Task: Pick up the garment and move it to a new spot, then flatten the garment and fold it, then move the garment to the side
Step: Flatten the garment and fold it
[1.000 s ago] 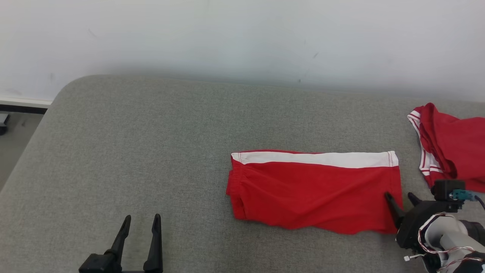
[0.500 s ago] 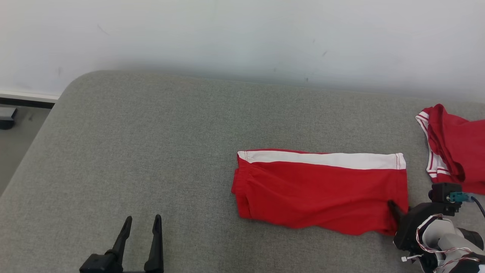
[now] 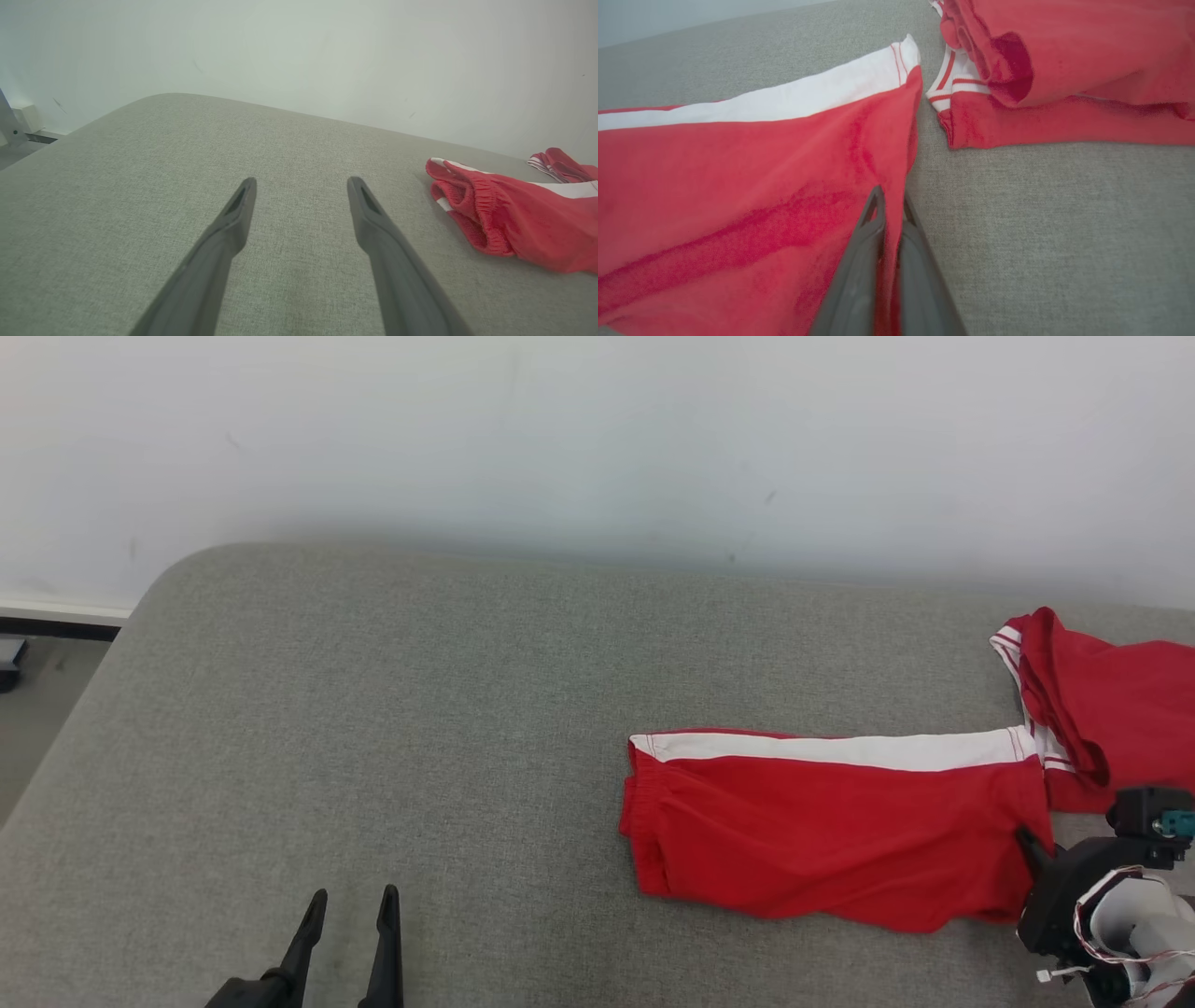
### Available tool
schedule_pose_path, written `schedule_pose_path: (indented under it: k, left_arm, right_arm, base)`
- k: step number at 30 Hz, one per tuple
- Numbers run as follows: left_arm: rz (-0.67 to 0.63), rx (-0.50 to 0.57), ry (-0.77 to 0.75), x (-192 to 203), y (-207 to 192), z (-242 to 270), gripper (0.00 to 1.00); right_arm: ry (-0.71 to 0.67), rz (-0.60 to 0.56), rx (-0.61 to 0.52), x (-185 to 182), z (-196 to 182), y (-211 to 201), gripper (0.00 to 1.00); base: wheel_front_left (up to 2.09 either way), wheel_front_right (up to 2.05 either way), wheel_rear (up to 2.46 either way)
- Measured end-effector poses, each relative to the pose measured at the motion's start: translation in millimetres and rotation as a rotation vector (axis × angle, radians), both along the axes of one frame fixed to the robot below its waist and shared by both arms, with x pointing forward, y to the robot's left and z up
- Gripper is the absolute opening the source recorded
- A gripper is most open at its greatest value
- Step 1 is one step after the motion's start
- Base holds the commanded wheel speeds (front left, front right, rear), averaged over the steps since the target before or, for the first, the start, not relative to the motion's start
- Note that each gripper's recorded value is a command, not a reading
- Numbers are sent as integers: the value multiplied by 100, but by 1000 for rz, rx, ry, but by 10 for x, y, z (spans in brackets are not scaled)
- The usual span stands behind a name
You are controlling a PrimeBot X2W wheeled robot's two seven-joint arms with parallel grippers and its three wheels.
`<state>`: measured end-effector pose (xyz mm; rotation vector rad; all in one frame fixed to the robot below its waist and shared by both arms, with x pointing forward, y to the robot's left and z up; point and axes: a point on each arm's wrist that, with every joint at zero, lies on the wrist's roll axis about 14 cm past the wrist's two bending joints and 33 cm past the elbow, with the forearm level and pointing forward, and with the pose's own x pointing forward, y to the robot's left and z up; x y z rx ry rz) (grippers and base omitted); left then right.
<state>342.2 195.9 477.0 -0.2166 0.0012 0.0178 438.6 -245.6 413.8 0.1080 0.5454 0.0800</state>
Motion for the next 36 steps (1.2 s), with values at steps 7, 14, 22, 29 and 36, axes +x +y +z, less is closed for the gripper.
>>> schedule_pose_path:
  k: [7,14,22,29,36]
  left_arm:
    - [-25,-6,1,-13,-85,-7,100]
    - [-41,-10,-1,-2,-139,-4,100]
    - [-49,-21,3,3,-172,-15,100]
    - [-43,-34,11,-8,-167,-36,100]
    - [-24,-39,18,2,-107,-50,100]
  right_arm:
    - [-101,90,67,61,273,330,0]
    - [-182,229,153,74,520,891,0]
    - [-205,388,288,56,690,1784,0]
    - [-153,454,351,35,626,2342,0]
    - [-67,477,323,-5,327,2583,0]
  base:
    - [0,0,0]
    - [0,0,0]
    - [0,0,0]
    - [0,0,0]
    - [0,0,0]
